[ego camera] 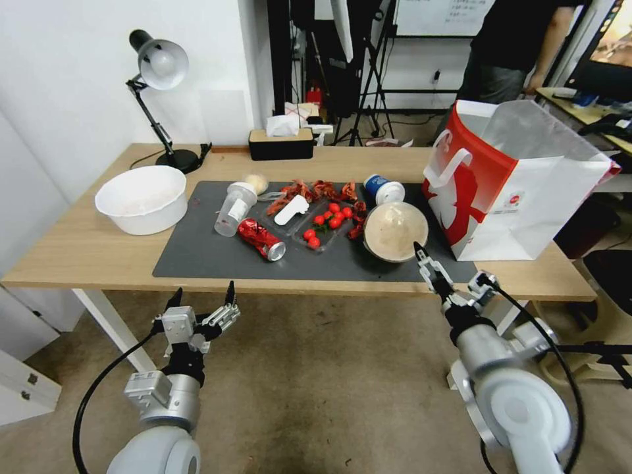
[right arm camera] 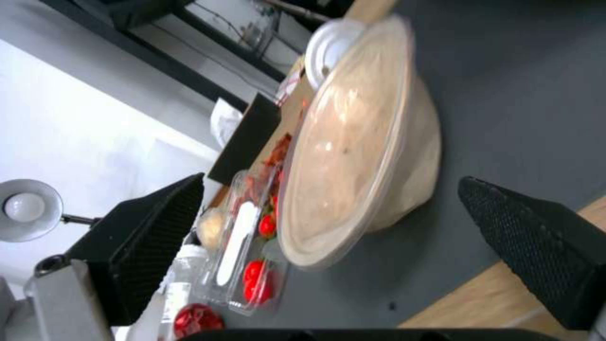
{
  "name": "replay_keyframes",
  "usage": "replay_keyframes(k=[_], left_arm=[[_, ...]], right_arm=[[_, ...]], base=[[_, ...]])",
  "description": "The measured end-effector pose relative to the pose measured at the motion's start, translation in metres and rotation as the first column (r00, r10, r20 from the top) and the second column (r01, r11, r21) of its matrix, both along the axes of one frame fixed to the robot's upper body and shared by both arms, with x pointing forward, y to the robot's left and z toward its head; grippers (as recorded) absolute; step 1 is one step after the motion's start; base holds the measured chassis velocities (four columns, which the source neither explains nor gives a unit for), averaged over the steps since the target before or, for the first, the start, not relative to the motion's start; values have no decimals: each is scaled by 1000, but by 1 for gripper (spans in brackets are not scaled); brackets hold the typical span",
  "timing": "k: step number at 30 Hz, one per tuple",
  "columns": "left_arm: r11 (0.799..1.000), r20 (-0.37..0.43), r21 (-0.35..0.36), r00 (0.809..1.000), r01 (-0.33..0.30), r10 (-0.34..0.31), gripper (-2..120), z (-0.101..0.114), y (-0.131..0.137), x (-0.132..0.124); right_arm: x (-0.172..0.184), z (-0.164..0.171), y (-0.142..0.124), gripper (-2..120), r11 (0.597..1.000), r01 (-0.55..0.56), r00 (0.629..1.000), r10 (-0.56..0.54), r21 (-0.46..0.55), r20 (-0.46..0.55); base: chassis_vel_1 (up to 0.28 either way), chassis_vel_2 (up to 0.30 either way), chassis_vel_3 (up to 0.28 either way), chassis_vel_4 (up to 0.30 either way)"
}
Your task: Pick up the trash from the table and place it into the takeout bag.
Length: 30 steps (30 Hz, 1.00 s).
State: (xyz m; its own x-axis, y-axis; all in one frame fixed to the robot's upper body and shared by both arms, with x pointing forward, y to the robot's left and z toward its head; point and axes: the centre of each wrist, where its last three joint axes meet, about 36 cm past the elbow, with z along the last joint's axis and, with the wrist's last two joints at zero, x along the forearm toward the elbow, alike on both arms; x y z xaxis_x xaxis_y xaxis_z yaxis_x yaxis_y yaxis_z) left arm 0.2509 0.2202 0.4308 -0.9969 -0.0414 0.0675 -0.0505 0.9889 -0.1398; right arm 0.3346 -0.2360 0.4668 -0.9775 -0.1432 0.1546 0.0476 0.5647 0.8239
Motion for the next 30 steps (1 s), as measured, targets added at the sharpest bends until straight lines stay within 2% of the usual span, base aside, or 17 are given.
replay_keyframes(k=[5, 12, 14, 17, 18, 21, 22, 24, 25, 28, 29, 30], left_arm=[[1000, -8, 7, 1000, 10, -10, 100, -5, 1, 3], [1000, -12, 4, 1000, 19, -19, 100, -7, 1, 5], [1000, -14, 2, 1000, 20, -20, 100, -8, 1, 5], [1000, -16, -1, 1000, 19, -19, 100, -8, 2, 4], [1000, -16, -1, 1000, 19, -19, 100, -8, 2, 4], [1000, -17, -2, 1000, 17, -17, 100, -8, 2, 4], [1000, -17, -2, 1000, 17, -17, 100, -8, 2, 4], [1000, -14, 0, 1000, 16, -16, 100, -7, 2, 3], [1000, -14, 0, 1000, 16, -16, 100, -7, 2, 3], [1000, 8, 12, 1000, 9, -10, 100, -4, 2, 1], [1000, 8, 12, 1000, 9, -10, 100, -4, 2, 1], [1000, 12, 15, 1000, 9, -9, 100, -3, 2, 1]], right_arm=[[16, 2, 5, 100, 998, -2, 999, 6, 64, -54], [31, 4, 9, 100, 995, 12, 994, -1, 103, -107], [37, 4, 11, 96, 992, 13, 992, 3, 123, -123], [44, 2, 16, 82, 988, 11, 989, 13, 155, -149], [44, 2, 16, 82, 988, 11, 989, 13, 155, -149], [44, 1, 19, 68, 986, 11, 987, 16, 164, -160], [44, 1, 19, 68, 986, 11, 987, 16, 164, -160], [43, 0, 18, 55, 986, 17, 985, 11, 163, -171], [43, 0, 18, 55, 986, 17, 985, 11, 163, -171], [43, 0, 15, 40, 986, 30, 985, -2, 164, -171], [43, 0, 15, 40, 986, 30, 985, -2, 164, -171], [44, 0, 15, 35, 986, 35, 985, -6, 165, -170]], base=[[0, 0, 0, 0], [0, 0, 0, 0], [0, 0, 0, 0], [0, 0, 0, 0], [0, 0, 0, 0], [0, 0, 0, 0], [0, 0, 0, 0], [0, 0, 0, 0], [0, 0, 0, 0], [0, 0, 0, 0], [0, 0, 0, 0], [0, 0, 0, 0]])
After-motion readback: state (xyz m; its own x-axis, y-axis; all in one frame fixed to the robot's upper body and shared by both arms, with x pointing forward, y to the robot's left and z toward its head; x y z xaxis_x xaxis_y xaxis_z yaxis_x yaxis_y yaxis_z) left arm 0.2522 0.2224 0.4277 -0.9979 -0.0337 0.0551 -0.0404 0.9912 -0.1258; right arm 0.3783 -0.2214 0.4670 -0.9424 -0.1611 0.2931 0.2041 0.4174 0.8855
